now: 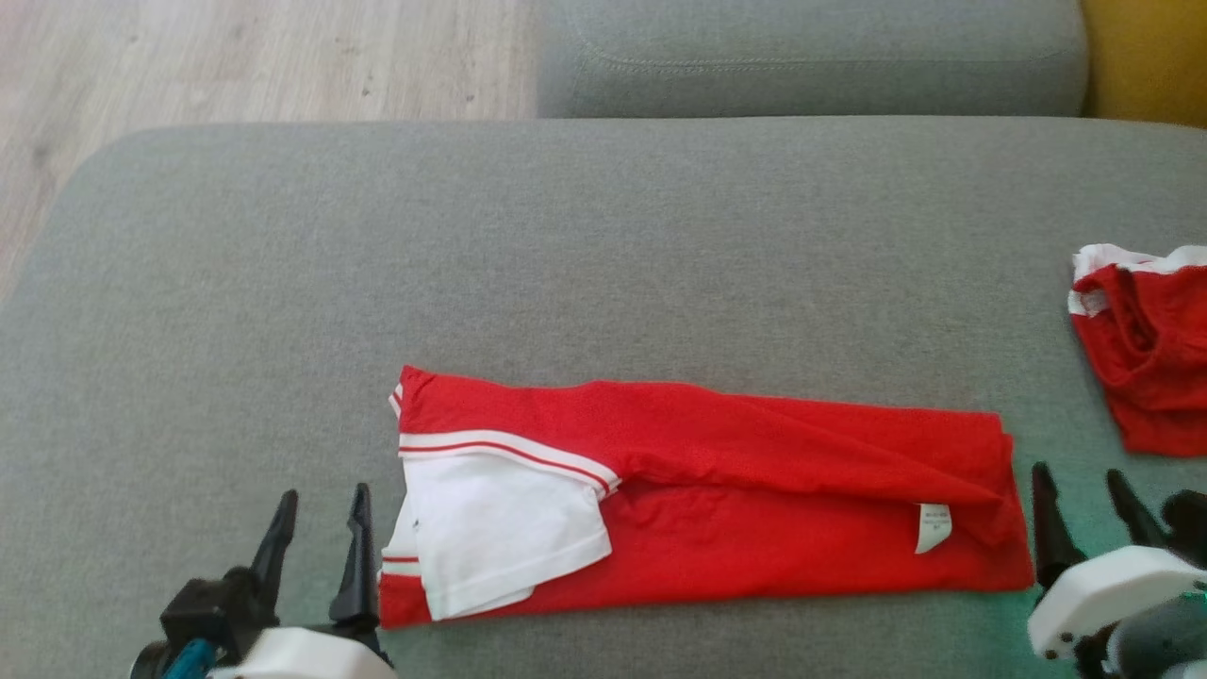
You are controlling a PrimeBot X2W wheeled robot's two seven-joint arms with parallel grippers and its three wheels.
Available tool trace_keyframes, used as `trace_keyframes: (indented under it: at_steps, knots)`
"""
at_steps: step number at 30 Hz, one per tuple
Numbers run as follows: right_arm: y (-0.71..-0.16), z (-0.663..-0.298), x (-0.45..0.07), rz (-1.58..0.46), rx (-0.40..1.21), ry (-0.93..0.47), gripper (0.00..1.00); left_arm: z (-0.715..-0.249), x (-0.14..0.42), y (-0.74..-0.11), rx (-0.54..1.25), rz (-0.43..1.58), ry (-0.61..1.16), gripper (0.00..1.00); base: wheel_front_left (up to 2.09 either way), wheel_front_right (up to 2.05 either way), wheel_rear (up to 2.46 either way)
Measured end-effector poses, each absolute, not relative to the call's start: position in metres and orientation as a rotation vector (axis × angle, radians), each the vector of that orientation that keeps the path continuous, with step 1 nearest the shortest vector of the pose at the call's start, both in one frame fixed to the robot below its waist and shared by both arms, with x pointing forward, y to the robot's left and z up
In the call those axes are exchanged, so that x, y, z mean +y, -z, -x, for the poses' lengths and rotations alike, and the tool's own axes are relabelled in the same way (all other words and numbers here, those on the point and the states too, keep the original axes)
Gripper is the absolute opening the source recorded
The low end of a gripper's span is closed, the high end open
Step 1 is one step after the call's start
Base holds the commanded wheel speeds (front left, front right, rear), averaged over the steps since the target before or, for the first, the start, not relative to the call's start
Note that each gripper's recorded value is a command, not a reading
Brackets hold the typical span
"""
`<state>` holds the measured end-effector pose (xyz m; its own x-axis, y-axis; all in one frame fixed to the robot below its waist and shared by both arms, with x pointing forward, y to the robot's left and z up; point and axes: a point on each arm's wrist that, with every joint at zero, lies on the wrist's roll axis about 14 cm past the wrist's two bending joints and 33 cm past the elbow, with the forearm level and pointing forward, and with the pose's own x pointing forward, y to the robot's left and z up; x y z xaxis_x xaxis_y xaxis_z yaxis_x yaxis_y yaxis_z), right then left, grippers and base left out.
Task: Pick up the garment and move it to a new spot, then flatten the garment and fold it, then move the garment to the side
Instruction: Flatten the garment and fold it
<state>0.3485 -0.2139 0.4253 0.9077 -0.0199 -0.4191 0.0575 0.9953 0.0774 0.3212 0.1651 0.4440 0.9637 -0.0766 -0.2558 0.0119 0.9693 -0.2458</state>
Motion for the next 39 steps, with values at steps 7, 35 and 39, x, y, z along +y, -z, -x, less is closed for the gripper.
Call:
trace_keyframes:
  at_steps: [7, 35, 39]
  knots:
    - [-0.383, -0.348, -0.188, -0.084, 0.623, -0.031, 1.00, -0.321, 0.176, -0.453, 0.240, 0.242, -0.006, 1.00, 0.00, 0.00, 0.00]
    - [-0.432, -0.359, -0.304, -0.044, 0.595, 0.238, 0.00, -0.342, 0.137, -0.460, 0.228, 0.223, 0.111, 1.00, 0.00, 0.00, 0.00]
    - [-0.446, -0.349, -0.319, -0.062, 0.573, 0.284, 0.00, -0.352, 0.122, -0.462, 0.222, 0.228, 0.156, 1.00, 0.00, 0.00, 0.00]
